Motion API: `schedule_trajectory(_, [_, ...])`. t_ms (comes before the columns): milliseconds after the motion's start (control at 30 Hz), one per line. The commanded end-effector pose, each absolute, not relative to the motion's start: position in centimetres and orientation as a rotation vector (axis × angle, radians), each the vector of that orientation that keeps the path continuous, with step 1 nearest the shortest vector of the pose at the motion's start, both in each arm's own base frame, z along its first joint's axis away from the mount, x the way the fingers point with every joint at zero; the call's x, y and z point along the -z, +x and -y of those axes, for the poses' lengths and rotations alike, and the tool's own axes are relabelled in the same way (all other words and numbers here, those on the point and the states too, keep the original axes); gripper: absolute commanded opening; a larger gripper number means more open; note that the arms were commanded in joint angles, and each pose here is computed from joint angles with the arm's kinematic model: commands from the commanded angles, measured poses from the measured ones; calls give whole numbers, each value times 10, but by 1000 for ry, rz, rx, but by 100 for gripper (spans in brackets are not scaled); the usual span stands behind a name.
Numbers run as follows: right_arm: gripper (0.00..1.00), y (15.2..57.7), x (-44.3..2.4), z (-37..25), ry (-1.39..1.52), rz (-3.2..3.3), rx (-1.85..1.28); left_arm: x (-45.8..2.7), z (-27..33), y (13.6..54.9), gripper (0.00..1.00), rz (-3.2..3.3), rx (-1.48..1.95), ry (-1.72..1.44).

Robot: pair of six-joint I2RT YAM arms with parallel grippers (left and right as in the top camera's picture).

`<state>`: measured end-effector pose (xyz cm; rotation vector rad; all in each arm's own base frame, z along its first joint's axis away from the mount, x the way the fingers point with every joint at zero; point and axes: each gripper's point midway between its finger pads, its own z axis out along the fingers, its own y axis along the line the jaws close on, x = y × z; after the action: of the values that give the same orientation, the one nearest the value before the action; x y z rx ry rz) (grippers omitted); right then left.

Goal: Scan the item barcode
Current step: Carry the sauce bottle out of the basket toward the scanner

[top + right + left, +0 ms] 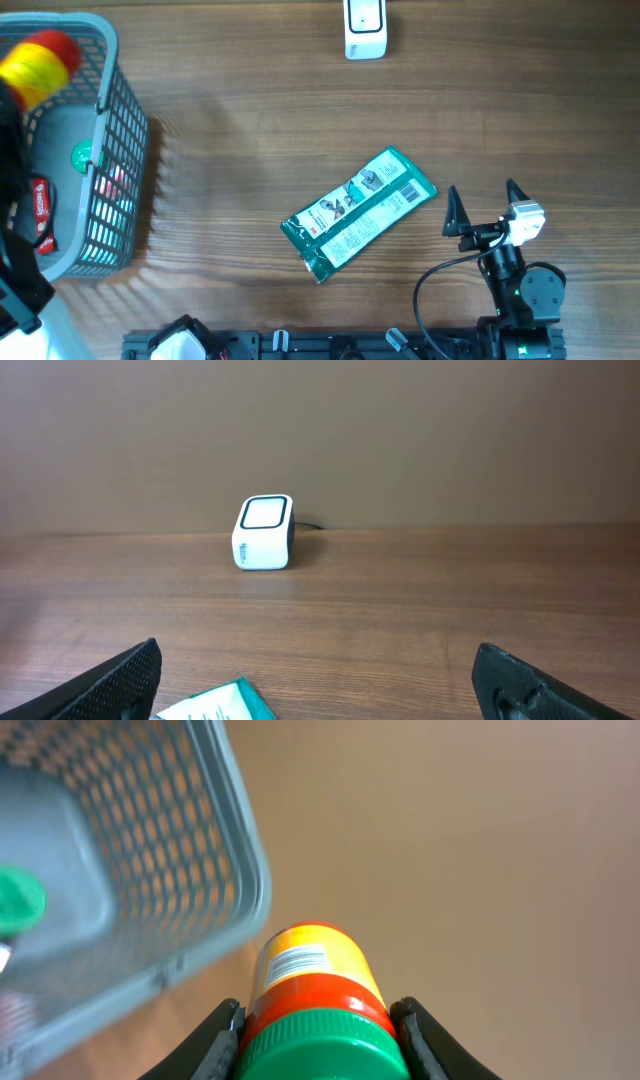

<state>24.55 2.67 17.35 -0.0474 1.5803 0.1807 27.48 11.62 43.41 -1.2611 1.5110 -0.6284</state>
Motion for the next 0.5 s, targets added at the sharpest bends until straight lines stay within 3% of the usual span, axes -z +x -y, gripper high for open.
schedule_trajectory(0, [100,246,-175,-25,-41,-1573,-165,-421,-74,279,27,-1713,707,-1104])
schedule_trajectory(467, [100,246,-175,-25,-41,-1573,-165,-331,9,303,27,-2256,637,-947])
